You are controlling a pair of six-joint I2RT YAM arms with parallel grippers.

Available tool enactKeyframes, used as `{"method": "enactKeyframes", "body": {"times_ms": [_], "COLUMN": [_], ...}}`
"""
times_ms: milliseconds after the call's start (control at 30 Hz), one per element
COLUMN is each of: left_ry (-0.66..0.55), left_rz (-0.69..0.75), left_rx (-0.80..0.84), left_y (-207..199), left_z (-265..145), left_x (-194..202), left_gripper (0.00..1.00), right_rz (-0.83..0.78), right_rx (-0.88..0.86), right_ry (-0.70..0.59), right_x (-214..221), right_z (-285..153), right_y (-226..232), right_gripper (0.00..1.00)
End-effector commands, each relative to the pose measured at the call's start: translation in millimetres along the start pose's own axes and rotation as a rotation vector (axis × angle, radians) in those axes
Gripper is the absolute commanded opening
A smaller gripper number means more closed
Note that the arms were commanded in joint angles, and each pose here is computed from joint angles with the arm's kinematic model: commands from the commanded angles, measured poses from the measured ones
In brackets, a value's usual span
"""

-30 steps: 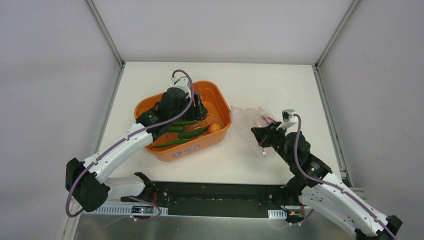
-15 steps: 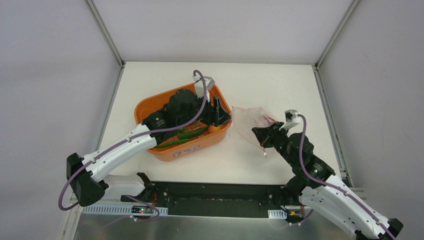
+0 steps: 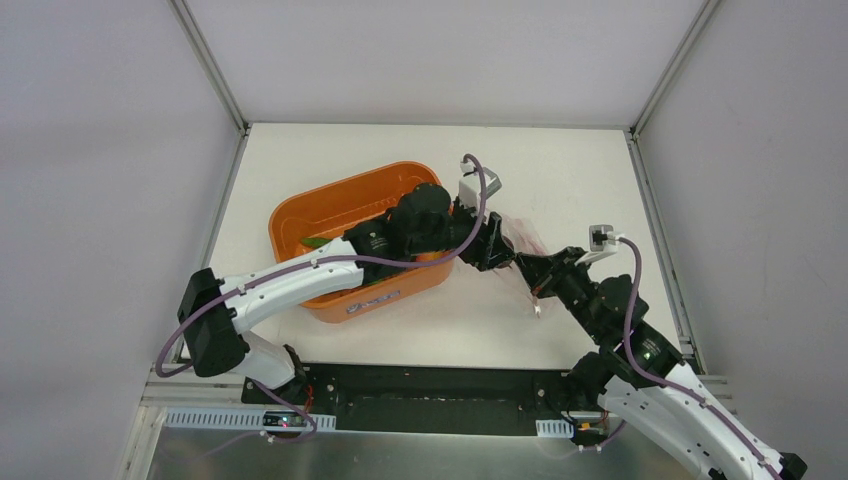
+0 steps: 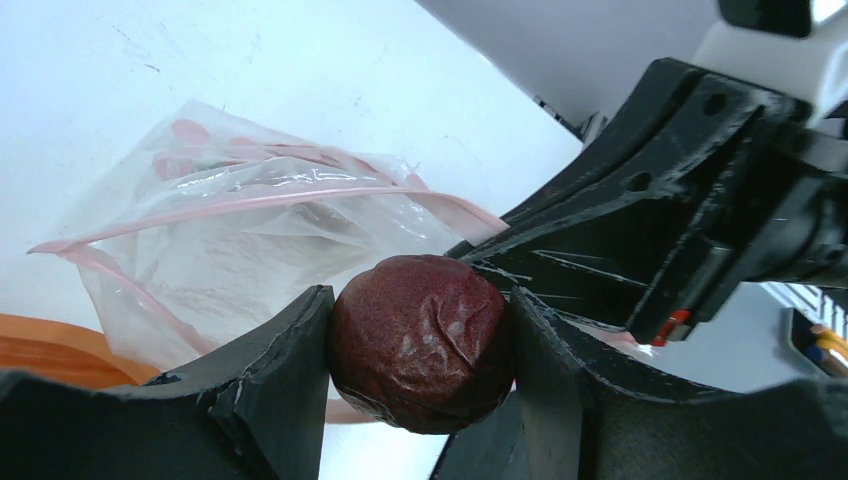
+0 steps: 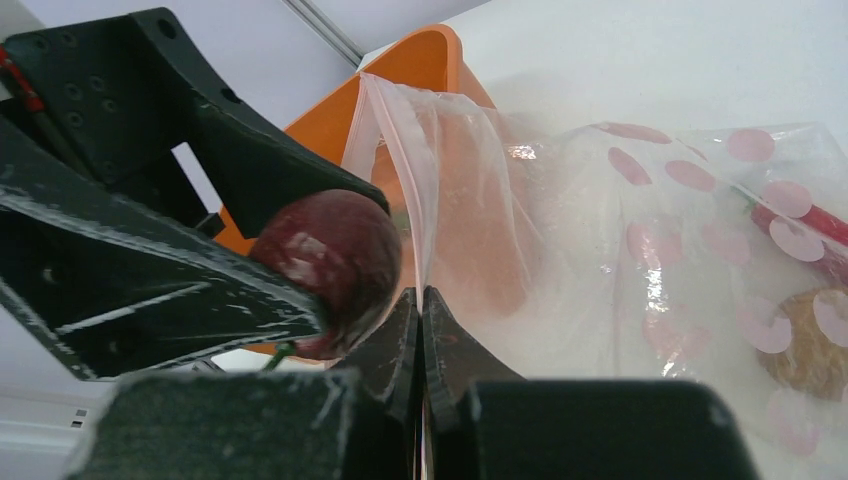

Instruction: Place the food in the zip-top bag and seal the zipper

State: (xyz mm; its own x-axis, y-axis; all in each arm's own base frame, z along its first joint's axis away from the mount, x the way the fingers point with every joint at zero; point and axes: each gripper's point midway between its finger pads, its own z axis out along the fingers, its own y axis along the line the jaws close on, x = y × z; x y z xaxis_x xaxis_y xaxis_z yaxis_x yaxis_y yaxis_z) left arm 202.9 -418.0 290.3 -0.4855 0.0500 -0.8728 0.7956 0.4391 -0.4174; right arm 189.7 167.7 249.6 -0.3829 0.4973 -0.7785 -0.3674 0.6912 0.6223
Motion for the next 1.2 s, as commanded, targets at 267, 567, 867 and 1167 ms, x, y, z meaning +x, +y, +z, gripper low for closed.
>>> {"method": "enactKeyframes", "body": {"times_ms": [267,567,867,1167], "left_ry": [-0.001,0.070,0.024,-0.047], "left_rz": [0.141,0.196,0.192,0.188], "left_rx": [-0.115,-0.233,-0.221,-0.210], "left_y": [10.1,27.2,22.2,17.8], "left_z": [12.9,6.8,-4.0,-23.6], "left_x": [-5.9,4.3,-5.8,-16.5], "left_gripper": [0.43,0.52,0.79,0.81], "right_rz": [0.014,0.014,0.035,0.044], "right_rx": [-0.034,-0.054,-0.067,-0.063], "right_ry": [-0.067,-0.065,-0.088,-0.067], "right_x": [-21.6,-21.7,-27.4,-22.4], "right_z": [-9.2,-10.6,-14.6,-11.2], "right_y": [10.9,14.5,17.4,17.1], "right_gripper": [0.00,0.00,0.00,0.00]}}
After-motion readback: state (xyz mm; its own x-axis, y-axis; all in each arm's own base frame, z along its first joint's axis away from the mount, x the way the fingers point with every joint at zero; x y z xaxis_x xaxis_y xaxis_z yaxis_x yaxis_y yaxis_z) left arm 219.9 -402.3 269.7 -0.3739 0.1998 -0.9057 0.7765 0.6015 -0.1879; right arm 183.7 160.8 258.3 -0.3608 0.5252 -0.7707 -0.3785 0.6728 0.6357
